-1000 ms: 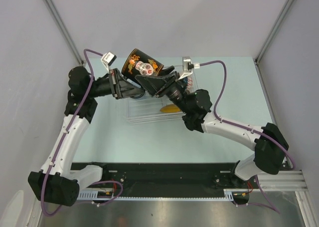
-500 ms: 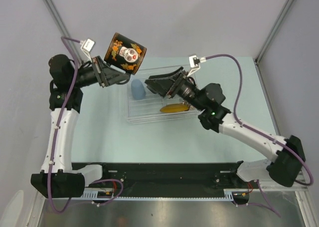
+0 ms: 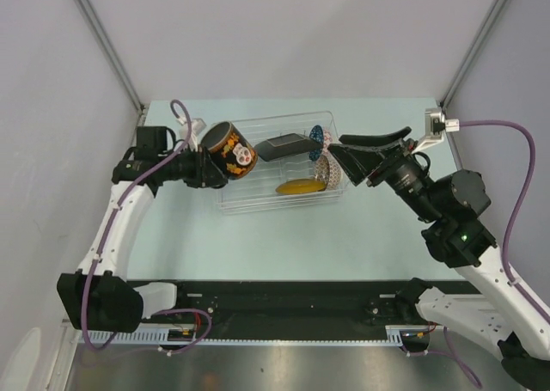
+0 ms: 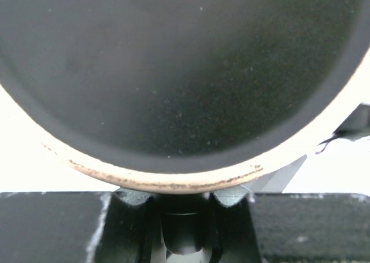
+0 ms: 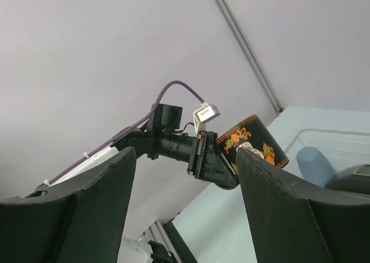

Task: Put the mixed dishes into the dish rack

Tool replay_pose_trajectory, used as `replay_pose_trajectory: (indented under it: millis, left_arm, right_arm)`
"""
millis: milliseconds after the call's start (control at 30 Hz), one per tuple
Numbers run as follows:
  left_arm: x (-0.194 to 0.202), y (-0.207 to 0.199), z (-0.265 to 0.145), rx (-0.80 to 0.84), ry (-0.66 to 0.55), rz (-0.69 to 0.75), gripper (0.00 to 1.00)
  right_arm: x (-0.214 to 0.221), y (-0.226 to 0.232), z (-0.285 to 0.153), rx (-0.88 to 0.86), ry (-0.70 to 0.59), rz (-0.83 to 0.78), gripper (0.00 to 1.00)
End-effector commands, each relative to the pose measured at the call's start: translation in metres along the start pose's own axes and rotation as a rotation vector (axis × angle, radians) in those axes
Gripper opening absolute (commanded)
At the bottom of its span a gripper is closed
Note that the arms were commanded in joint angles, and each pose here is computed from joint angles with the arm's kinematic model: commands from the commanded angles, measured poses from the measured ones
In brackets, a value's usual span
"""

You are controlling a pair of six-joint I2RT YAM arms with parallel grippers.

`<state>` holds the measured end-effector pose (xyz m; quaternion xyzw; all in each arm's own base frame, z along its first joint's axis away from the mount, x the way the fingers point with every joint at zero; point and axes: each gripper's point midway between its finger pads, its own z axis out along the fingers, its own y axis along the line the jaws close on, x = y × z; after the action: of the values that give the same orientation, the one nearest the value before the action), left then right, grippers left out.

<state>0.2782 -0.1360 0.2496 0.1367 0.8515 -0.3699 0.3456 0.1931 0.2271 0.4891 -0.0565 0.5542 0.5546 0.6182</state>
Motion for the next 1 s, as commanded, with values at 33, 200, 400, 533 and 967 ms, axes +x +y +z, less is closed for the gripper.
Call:
replay_pose_trajectory:
  millis: [33, 200, 400, 533, 967]
  left_arm:
    - [-0.018, -0.006, 0.012, -0.017, -0.075, 0.25, 0.0]
    - [-0.009, 0.009, 0.029, -0.05, -0.053, 0.24, 0.0]
    - [-0.005, 0.031, 0.046, -0.126, -0.032, 0.276, 0.0]
    - [-0.001, 0.049, 0.056, -0.194, -0.012, 0.298, 0.0]
    - [0.014, 0.066, 0.086, -0.242, 0.03, 0.291, 0.0]
  right_arm:
    - [0.026, -0.035, -0.009, 0.134, 0.097, -0.026, 0.75]
    - [0.03, -0.043, -0.014, 0.16, 0.104, -0.022, 0.75]
    - [0.028, -0.05, -0.02, 0.183, 0.095, -0.014, 0.76]
    - [0.028, -0.054, -0.023, 0.198, 0.093, -0.008, 0.76]
    - [0.026, -0.062, -0.031, 0.227, 0.094, -0.005, 0.77]
